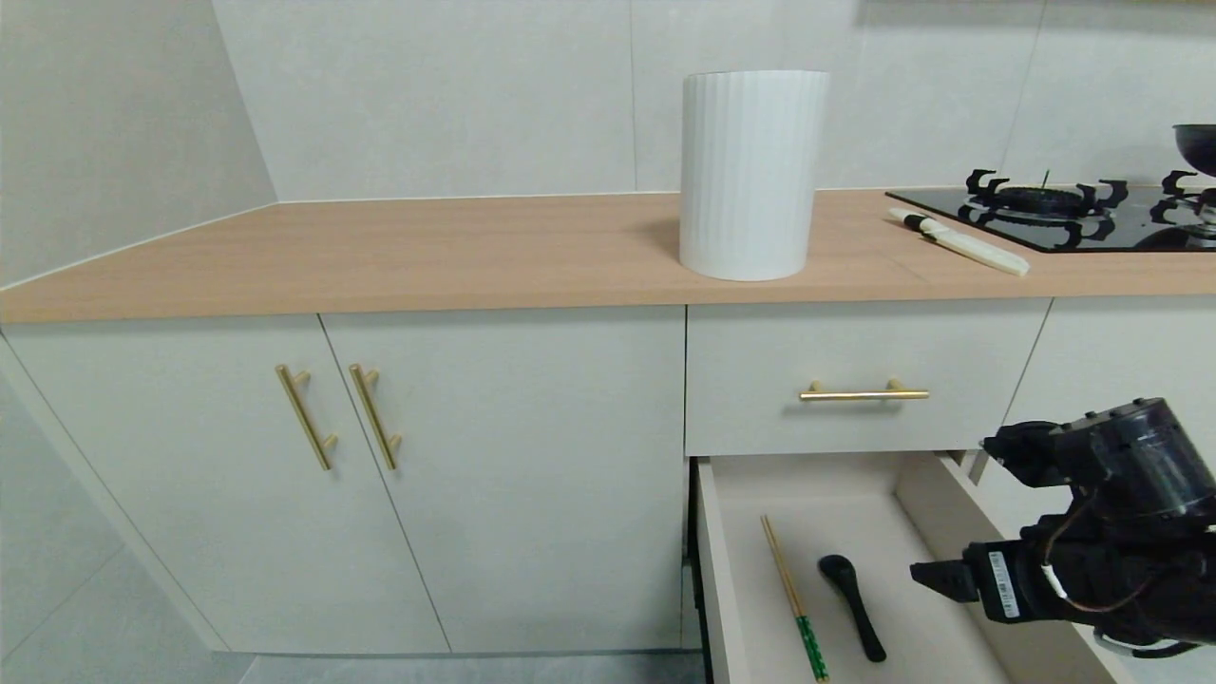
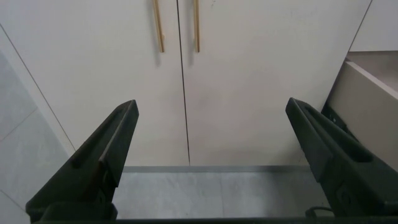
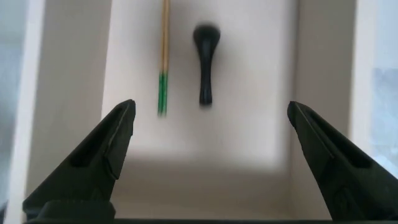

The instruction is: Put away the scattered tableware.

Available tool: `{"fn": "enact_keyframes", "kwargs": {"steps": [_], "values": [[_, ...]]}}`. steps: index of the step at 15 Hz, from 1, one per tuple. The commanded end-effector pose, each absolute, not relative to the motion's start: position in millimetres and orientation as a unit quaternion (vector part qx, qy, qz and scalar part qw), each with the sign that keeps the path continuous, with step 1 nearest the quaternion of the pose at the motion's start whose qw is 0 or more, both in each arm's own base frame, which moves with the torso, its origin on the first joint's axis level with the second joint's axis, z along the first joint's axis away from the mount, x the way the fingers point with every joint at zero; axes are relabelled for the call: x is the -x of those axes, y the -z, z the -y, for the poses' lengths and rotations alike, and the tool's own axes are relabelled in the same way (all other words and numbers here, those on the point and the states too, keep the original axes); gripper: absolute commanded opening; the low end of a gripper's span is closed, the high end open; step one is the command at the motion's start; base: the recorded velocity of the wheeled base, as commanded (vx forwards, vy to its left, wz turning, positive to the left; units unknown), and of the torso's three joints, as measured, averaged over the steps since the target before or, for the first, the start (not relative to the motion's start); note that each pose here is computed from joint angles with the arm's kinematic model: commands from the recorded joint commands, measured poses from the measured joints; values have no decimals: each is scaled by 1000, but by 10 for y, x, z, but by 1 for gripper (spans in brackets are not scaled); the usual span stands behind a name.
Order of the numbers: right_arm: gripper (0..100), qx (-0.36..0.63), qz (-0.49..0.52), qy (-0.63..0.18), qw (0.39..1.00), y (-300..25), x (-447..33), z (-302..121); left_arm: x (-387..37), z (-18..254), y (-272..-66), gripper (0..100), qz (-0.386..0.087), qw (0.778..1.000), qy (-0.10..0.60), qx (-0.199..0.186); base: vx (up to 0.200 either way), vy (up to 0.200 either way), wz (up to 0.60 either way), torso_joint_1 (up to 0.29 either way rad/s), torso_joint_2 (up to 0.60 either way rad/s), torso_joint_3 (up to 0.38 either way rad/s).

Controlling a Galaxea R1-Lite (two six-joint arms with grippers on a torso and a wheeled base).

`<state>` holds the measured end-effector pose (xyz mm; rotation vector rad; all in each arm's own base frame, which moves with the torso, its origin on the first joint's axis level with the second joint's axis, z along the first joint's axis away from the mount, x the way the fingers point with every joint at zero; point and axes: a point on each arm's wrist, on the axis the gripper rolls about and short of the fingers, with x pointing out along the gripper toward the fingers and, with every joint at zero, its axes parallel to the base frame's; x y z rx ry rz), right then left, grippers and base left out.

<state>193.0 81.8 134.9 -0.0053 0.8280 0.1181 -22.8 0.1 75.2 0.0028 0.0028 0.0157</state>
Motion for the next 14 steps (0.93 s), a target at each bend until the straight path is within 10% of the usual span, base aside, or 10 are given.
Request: {"fn": "enact_keyframes", "kwargs": {"steps": [1, 14], "values": [[100, -2, -359, -92, 929, -1645, -1614, -788, 228, -1, -752, 100, -2, 1000, -8, -2, 0, 0, 0, 0, 0, 0], [100, 32, -379, -119, 917, -1616, -1479, -816, 228, -1, -752, 100, -2, 1000, -8, -2, -62, 0, 0, 1, 3, -1]]}}
